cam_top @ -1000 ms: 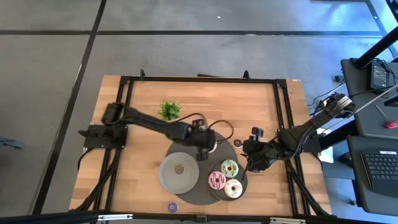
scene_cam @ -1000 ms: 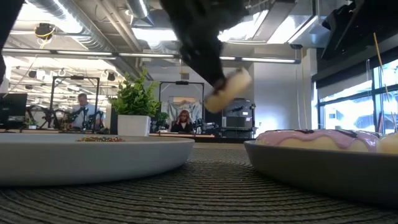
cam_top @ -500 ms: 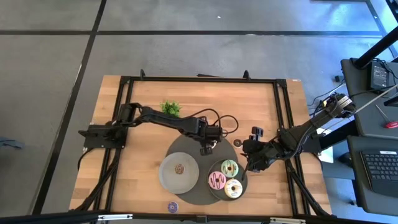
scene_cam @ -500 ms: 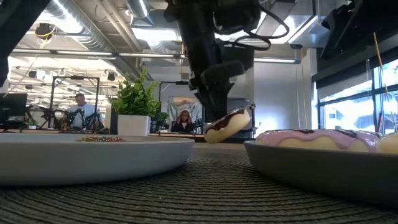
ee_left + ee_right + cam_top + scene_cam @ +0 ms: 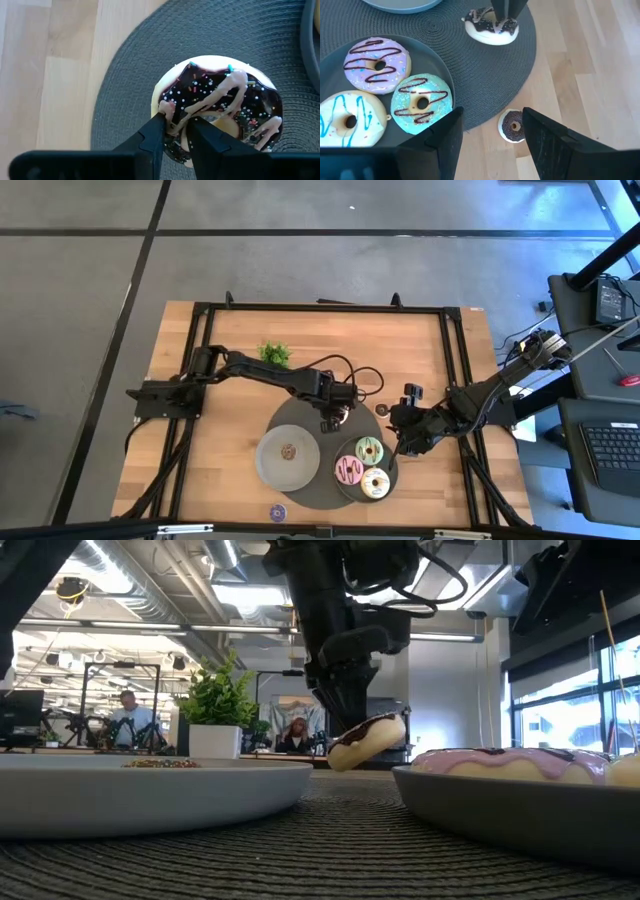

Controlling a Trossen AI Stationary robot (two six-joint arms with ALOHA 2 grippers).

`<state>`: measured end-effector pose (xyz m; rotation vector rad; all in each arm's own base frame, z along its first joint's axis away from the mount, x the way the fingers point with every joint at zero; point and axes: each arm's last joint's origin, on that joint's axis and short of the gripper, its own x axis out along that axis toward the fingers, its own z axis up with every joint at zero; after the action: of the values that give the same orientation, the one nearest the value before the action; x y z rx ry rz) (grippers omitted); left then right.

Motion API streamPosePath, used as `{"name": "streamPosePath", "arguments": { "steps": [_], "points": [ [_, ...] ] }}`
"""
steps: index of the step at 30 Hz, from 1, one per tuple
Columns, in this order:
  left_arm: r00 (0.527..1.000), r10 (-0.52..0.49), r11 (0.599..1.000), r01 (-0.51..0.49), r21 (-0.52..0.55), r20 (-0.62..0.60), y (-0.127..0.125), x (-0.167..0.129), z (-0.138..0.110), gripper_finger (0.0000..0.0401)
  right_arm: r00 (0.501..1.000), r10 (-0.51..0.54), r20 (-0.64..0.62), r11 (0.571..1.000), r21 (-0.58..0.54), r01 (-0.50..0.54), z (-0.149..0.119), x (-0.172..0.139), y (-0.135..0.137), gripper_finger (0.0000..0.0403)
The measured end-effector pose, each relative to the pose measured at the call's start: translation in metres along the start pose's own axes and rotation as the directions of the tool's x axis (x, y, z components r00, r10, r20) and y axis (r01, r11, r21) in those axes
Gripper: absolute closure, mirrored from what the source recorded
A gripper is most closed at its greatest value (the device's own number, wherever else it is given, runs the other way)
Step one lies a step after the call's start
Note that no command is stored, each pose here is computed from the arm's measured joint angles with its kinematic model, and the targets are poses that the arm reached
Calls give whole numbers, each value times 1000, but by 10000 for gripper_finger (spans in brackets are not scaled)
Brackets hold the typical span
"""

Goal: Pick & Place donuts
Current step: Put the large black donut on the dark grey plate

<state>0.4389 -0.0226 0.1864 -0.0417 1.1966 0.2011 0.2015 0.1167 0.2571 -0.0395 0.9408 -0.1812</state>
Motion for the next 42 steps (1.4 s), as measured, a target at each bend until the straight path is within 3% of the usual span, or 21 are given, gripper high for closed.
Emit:
{"name": "streamPosePath", "arguments": {
  "steps": [17, 22, 29, 33, 36, 39, 42],
  "points": [
    [1000, -1, 1000, 1, 4, -10, 0, -3, -1, 254, 1000, 11, 21, 1000, 12, -11, 2, 0, 1, 199],
    [1000, 5, 1000, -5, 6, -9, 5, -39, -5, 254, 996, -6, 90, 999, 39, 3, 8, 0, 3, 198],
    [980, -73, 986, 44, 160, 184, -15, -86, -19, 254, 978, -94, 188, 994, 74, 81, 20, 12, 5, 198],
    [934, -126, 983, 72, 168, 335, -23, -101, -38, 254, 977, -113, 179, 994, 14, 113, 32, 36, 1, 198],
    [856, -189, 979, 123, 165, 480, -31, -109, -52, 256, 988, -60, 145, 997, -33, 65, 41, 58, -4, 198],
    [775, -243, 970, 186, 157, 584, -39, -116, -66, 257, 994, -20, 108, 1000, -16, 22, 48, 82, -15, 198],
    [725, -276, 961, 209, 180, 631, -47, -117, -77, 257, 997, -35, 72, 999, 17, 34, 52, 107, -26, 198]
  ]
}}
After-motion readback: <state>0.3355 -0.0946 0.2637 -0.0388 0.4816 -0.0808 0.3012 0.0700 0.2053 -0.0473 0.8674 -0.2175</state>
